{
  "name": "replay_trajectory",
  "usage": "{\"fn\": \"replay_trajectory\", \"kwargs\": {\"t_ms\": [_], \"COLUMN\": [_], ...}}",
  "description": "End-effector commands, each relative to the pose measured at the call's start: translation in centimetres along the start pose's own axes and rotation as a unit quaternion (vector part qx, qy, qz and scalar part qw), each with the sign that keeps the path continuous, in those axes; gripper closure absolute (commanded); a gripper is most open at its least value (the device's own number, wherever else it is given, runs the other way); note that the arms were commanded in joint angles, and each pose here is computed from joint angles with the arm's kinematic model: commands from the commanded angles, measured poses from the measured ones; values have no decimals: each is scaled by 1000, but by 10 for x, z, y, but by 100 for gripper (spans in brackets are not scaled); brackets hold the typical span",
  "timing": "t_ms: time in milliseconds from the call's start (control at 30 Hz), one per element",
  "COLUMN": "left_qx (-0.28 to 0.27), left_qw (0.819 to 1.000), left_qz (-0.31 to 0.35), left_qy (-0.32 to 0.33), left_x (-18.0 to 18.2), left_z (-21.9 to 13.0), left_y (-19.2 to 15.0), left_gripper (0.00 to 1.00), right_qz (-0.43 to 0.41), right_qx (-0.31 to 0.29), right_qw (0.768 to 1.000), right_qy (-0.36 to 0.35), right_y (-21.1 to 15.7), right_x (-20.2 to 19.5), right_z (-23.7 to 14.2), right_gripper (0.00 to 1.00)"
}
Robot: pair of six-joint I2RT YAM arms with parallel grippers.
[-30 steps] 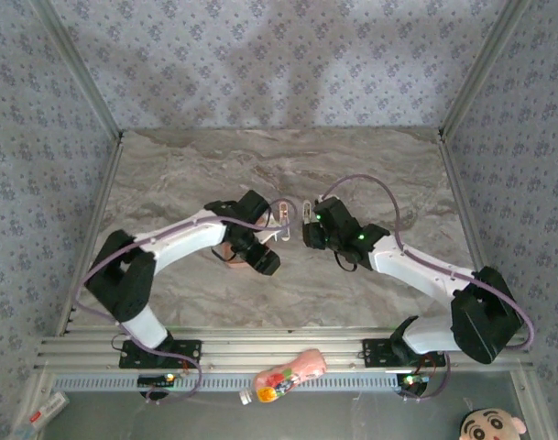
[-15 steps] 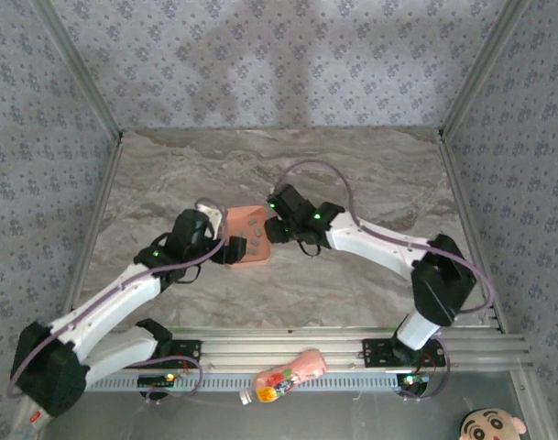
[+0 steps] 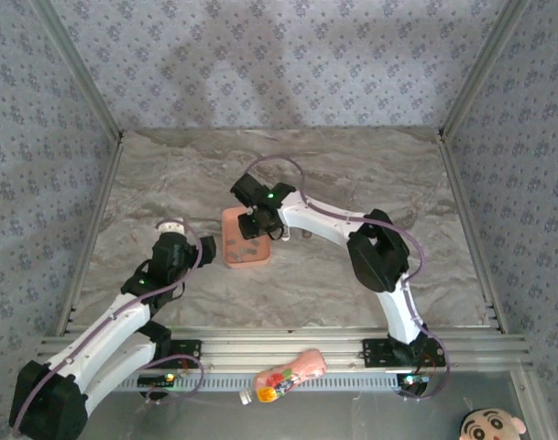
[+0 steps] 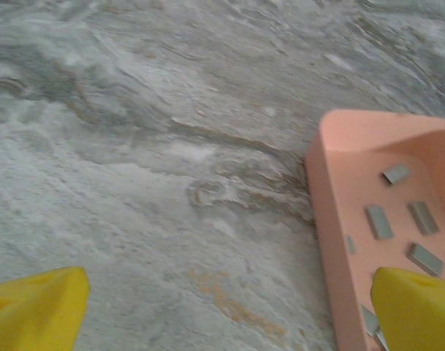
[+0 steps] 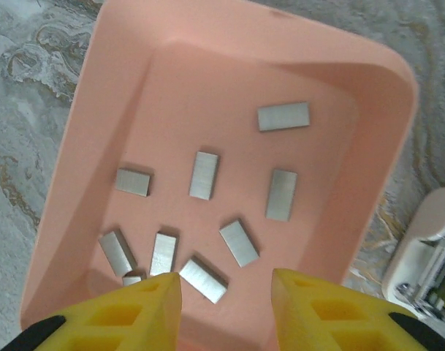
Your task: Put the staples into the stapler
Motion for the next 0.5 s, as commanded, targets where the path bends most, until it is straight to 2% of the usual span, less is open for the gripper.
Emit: {"fn": "replay_trajectory", "kwargs": {"t_ms": [0,167,467], "left_qx": [-39,-43,-37], "left_qw": [999,997,997], "left_qz": [-21,-39,-47], "left_qy": [31,60,55], "left_x": [10,24,30], "left_z": [1,4,9], "left_y": [6,4,-2], "left_gripper": [1,1,1], "right_qz": [-7,-7,0], "right_qx": [40,64,84], "right_qw": [999,998,996], "right_qy": [8,8,3], "right_y": [3,14,22], "right_x": [6,9,6], "right_z": [10,32,59], "right_gripper": [63,64,66]}}
Point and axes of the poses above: each hand's point on the last joint's axis, 136 mm out from that joint toward the fingers, its own z axis out along the fingers, its own x axis along the line the jaws close on, y = z × x, the point moved 10 cm from there along -z, back along the fingers, and after that the axes turned 15 degrees about -z, right-handed, at the moved point
